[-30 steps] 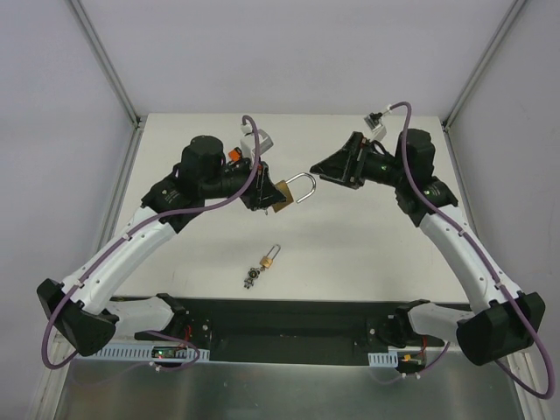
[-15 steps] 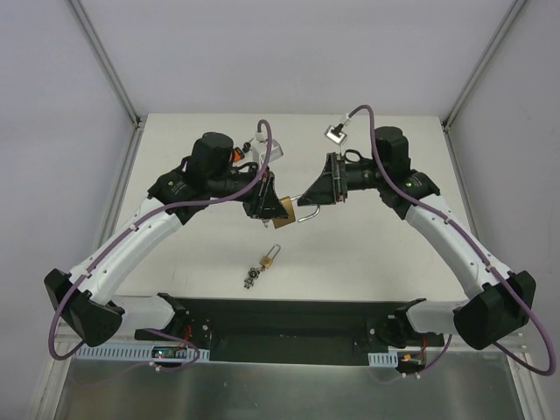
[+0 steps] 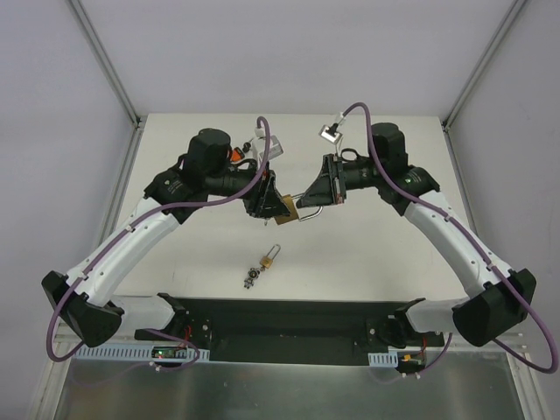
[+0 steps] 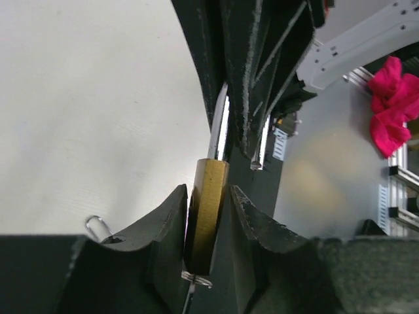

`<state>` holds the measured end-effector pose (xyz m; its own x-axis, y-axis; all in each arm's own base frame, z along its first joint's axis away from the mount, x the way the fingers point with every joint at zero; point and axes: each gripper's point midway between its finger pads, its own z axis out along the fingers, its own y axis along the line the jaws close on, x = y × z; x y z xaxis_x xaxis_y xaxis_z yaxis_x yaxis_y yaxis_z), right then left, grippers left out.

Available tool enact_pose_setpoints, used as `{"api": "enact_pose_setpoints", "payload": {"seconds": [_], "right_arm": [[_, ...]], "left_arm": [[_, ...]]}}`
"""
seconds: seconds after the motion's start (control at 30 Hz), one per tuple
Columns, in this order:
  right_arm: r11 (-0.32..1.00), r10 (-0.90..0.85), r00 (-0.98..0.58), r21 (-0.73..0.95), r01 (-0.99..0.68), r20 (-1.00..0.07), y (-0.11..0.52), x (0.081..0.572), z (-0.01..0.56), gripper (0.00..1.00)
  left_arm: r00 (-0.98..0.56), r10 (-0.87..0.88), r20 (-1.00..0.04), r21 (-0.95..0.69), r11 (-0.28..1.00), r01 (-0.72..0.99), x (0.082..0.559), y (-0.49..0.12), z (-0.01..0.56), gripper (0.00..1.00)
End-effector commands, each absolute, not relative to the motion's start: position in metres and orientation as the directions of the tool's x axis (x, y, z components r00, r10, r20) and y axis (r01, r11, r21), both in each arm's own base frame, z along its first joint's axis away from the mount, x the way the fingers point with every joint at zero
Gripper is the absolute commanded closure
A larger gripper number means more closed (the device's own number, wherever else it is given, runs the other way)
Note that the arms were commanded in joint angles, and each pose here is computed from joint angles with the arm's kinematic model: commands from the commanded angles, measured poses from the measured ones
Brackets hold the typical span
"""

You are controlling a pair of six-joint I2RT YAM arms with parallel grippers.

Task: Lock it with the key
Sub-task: Lock the lock.

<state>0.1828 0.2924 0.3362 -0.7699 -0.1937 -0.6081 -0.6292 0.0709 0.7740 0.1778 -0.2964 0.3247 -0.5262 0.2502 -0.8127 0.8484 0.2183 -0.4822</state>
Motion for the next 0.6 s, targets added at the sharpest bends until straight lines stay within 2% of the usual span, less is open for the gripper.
{"api": "enact_pose_setpoints", "payload": {"seconds": [0.0,0.03,0.1,0.17,0.4,0.47,0.57], "right_arm": [[0.042,-0.102,-0.705,0.705,-0.708,-0.702,0.296,0.188,0.377,0.99],[0.026,-0.084,-0.696,0.697,-0.717,-0.713,0.296,0.186,0.385,0.99],[-0.011,-0.031,-0.701,0.701,-0.713,-0.713,0.297,0.186,0.404,0.99],[-0.037,0.006,-0.702,0.701,-0.712,-0.712,0.296,0.182,0.419,0.99],[-0.118,0.125,-0.684,0.674,-0.729,-0.719,0.289,0.172,0.470,1.00],[-0.132,0.146,-0.690,0.678,-0.723,-0.708,0.286,0.169,0.482,0.99],[-0.162,0.179,-0.687,0.668,-0.726,-0.704,0.281,0.163,0.499,0.99]], "left_arm": [[-0.388,0.139,-0.911,-0.341,0.274,0.899,0.196,-0.290,0.370,0.58],[-0.375,0.128,-0.918,-0.323,0.304,0.896,0.200,-0.288,0.371,0.41],[-0.343,0.099,-0.934,-0.296,0.322,0.899,0.206,-0.288,0.376,0.25],[-0.315,0.072,-0.946,-0.273,0.344,0.898,0.210,-0.285,0.378,0.16],[-0.073,-0.120,-0.990,-0.106,0.302,0.947,0.209,-0.274,0.415,0.12],[0.043,-0.219,-0.975,-0.022,0.287,0.958,0.202,-0.267,0.432,0.10],[0.138,-0.304,-0.943,0.046,0.293,0.955,0.194,-0.255,0.447,0.08]]}}
